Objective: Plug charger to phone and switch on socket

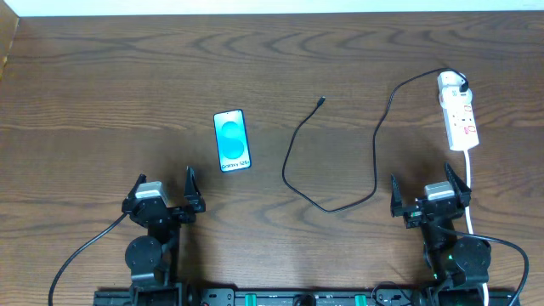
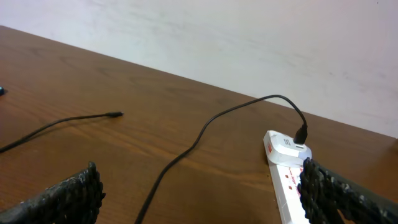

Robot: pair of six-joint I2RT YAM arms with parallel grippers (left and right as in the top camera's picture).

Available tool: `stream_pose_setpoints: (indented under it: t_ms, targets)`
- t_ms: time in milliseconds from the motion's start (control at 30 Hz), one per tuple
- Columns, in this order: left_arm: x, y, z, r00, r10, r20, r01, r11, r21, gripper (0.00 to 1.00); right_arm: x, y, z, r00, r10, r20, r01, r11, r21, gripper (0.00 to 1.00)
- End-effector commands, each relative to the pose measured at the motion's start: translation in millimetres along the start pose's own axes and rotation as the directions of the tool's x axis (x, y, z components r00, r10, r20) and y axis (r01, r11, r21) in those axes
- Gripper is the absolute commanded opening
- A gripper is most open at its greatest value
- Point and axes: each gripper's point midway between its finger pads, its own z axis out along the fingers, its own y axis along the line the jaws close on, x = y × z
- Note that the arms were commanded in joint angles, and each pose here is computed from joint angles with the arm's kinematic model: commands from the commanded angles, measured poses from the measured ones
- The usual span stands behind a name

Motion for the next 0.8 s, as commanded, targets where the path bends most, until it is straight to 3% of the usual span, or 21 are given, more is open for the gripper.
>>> stream_pose_setpoints:
  t_ms: [0, 767]
  targets:
    - [14.4, -0.1, 0.4, 0.999, -0.007, -0.046, 0.007, 1.0, 0.004, 0.98, -0.2, 2.7, -0.2, 1.0, 0.009, 0.003, -0.009, 1.0, -0.012, 0.99]
    - [14.4, -0.8, 0.4, 0.999, -0.01, -0.046, 0.01, 1.0, 0.007, 0.98, -0.2, 2.7, -0.2, 1.0, 0.009, 0.003, -0.009, 1.0, -0.012, 0.99]
